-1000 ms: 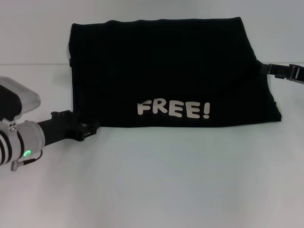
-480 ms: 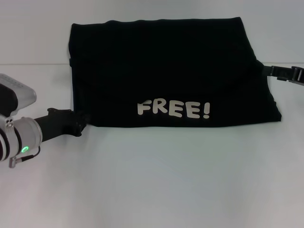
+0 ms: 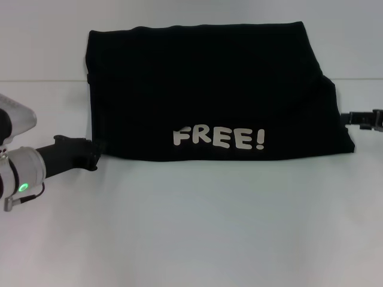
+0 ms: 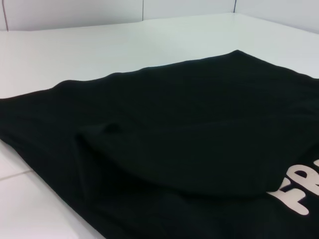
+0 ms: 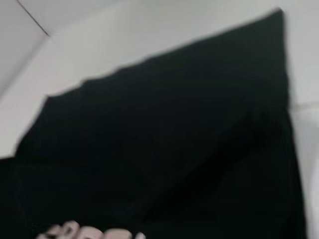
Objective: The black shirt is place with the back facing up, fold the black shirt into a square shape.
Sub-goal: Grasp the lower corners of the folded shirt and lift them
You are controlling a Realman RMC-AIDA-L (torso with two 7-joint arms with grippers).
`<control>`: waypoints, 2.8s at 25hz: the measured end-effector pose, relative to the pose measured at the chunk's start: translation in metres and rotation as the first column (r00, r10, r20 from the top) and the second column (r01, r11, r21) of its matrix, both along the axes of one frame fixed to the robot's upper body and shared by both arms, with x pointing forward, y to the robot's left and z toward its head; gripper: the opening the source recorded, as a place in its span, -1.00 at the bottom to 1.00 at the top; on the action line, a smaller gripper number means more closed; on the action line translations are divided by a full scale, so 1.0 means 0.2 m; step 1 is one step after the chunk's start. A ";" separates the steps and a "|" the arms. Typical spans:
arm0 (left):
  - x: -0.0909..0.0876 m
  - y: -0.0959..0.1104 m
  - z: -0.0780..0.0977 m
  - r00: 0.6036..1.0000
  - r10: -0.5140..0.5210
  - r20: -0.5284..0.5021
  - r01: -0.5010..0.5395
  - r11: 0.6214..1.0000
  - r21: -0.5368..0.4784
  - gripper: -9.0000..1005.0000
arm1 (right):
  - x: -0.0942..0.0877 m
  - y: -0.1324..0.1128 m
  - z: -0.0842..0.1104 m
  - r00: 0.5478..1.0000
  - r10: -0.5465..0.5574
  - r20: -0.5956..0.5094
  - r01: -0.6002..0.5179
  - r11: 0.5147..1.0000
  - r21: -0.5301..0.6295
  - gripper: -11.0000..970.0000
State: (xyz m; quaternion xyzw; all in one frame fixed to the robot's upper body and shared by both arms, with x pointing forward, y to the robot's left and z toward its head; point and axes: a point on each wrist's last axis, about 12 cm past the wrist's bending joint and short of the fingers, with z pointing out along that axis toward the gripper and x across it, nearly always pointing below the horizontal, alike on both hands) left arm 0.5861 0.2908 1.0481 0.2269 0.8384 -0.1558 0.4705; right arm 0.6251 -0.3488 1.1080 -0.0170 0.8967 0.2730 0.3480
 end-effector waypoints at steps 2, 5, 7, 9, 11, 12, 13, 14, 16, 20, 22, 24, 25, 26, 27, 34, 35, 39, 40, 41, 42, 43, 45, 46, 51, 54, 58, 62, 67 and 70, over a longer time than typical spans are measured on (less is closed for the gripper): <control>-0.01 0.01 0.00 1.000 -0.003 -0.001 0.003 1.000 -0.006 -0.98 | -0.01 0.00 -0.01 1.000 -0.002 -0.016 0.001 1.000 -0.017 0.47; -0.02 0.02 0.01 1.000 -0.003 -0.001 0.003 1.000 -0.007 -0.98 | -0.01 0.01 -0.06 0.999 -0.010 -0.034 0.008 0.999 -0.049 0.44; -0.01 0.02 0.01 1.000 -0.003 0.000 0.003 1.000 -0.006 -0.98 | 0.00 0.02 -0.08 0.999 -0.020 -0.040 0.017 0.998 -0.067 0.42; -0.01 0.02 0.01 1.000 -0.004 0.002 0.004 1.000 -0.005 -0.98 | 0.01 0.04 -0.10 0.999 -0.025 -0.038 0.022 0.996 -0.084 0.39; 0.00 0.02 0.02 1.000 -0.006 0.005 0.006 1.000 -0.004 -0.98 | 0.02 0.07 -0.11 0.999 -0.023 -0.036 0.019 0.995 -0.097 0.40; 0.00 0.02 0.02 1.000 -0.007 0.006 0.007 1.000 -0.003 -0.98 | 0.02 0.07 -0.11 0.999 -0.022 -0.035 0.018 0.995 -0.103 0.40; 0.00 0.02 0.02 1.000 -0.007 0.007 0.007 1.000 -0.002 -0.98 | 0.03 0.08 -0.12 0.999 -0.020 -0.035 0.016 0.994 -0.107 0.40; 0.00 0.02 0.02 1.000 -0.007 0.007 0.007 1.000 -0.002 -0.98 | 0.03 0.09 -0.12 0.999 -0.021 -0.033 0.017 0.993 -0.113 0.40; 0.01 0.02 0.02 1.000 -0.006 0.008 0.006 1.000 0.001 -0.98 | 0.03 0.10 -0.12 0.999 -0.018 -0.032 0.014 0.993 -0.118 0.31; 0.01 0.01 0.03 1.000 -0.008 0.010 0.008 1.000 0.003 -0.98 | 0.03 0.12 -0.13 0.999 -0.010 -0.036 0.006 0.993 -0.118 0.13; 0.02 0.01 0.03 1.000 -0.009 0.010 0.009 1.000 0.003 -0.98 | 0.03 0.12 -0.13 0.999 -0.005 -0.037 0.000 0.993 -0.121 0.04; 0.02 0.01 0.03 1.000 -0.009 0.010 0.008 1.000 0.005 -0.98 | 0.02 0.11 -0.14 0.999 -0.002 -0.040 -0.003 0.993 -0.119 -0.10; 0.02 0.01 0.03 1.000 -0.008 0.010 0.008 1.000 0.005 -0.98 | 0.01 0.11 -0.14 0.999 -0.001 -0.041 -0.004 0.993 -0.117 -0.20; 0.02 0.01 0.03 1.000 -0.008 0.011 0.008 1.000 0.006 -0.98 | 0.01 0.11 -0.15 0.999 0.000 -0.043 -0.005 0.993 -0.115 -0.30; 0.02 0.01 0.03 1.000 -0.008 0.011 0.008 1.000 0.006 -0.98 | 0.00 0.11 -0.15 0.999 0.001 -0.044 -0.006 0.993 -0.114 -0.40; 0.02 0.01 0.03 1.000 -0.002 0.004 0.002 1.000 0.000 -0.98 | -0.02 0.09 -0.15 0.999 0.014 -0.043 -0.018 0.994 -0.107 -0.74; 0.01 0.02 0.03 1.000 0.001 0.001 -0.001 1.000 -0.005 -0.98 | -0.03 0.08 -0.15 0.999 0.021 -0.041 -0.025 0.995 -0.099 -0.77; -0.03 0.05 0.05 1.000 -0.003 -0.026 0.002 0.998 -0.069 -0.98 | -0.10 0.02 -0.16 0.999 0.037 -0.026 -0.039 0.998 -0.055 -0.93; -0.06 0.06 0.06 0.999 -0.015 -0.042 0.011 0.996 -0.093 -0.98 | -0.13 0.00 -0.16 0.999 0.044 -0.018 -0.044 0.998 -0.039 -0.94; -0.09 0.08 0.06 0.998 -0.025 -0.058 0.019 0.993 -0.113 -0.98 | -0.16 -0.02 -0.15 0.999 0.052 -0.009 -0.052 0.998 -0.026 -0.94; -0.11 0.09 0.07 0.996 -0.041 -0.075 0.031 0.991 -0.130 -0.98 | -0.19 -0.04 -0.15 0.998 0.059 -0.001 -0.059 0.998 -0.014 -0.95; -0.15 0.10 0.07 0.993 -0.062 -0.100 0.046 0.987 -0.156 -0.98 | -0.22 -0.06 -0.15 0.998 0.070 0.007 -0.070 0.998 -0.003 -0.95; -0.23 0.11 0.08 0.985 -0.107 -0.138 0.078 0.977 -0.201 -0.98 | -0.29 -0.10 -0.15 0.996 0.090 0.010 -0.090 0.996 0.013 -0.95; -0.27 0.12 0.09 0.979 -0.132 -0.156 0.094 0.969 -0.230 -0.98 | -0.32 -0.11 -0.15 0.994 0.106 0.008 -0.106 0.994 0.021 -0.95; -0.46 0.19 0.10 0.962 -0.206 -0.180 0.123 0.913 -0.388 -0.98 | -0.51 -0.17 -0.17 0.983 0.184 0.016 -0.185 0.981 0.054 -0.94; -0.55 0.23 0.10 0.952 -0.229 -0.201 0.125 0.895 -0.428 -0.98 | -0.63 -0.20 -0.19 0.977 0.211 0.027 -0.212 0.975 0.070 -0.93; -0.63 0.27 0.09 0.933 -0.260 -0.248 0.127 0.884 -0.450 -0.98 | -0.78 -0.24 -0.24 0.971 0.240 0.018 -0.240 0.966 0.091 -0.92; -0.67 0.26 0.09 0.908 -0.308 -0.283 0.151 0.873 -0.464 -0.98 | -0.91 -0.27 -0.26 0.969 0.245 0.025 -0.246 0.962 0.117 -0.91; -0.69 0.27 0.10 0.892 -0.344 -0.293 0.175 0.861 -0.477 -0.98 | -1.05 -0.30 -0.27 0.967 0.248 0.049 -0.253 0.955 0.154 -0.90; -0.71 0.28 0.10 0.880 -0.360 -0.311 0.178 0.856 -0.486 -0.98 | -1.17 -0.32 -0.29 0.973 0.222 0.059 -0.229 0.956 0.185 -0.89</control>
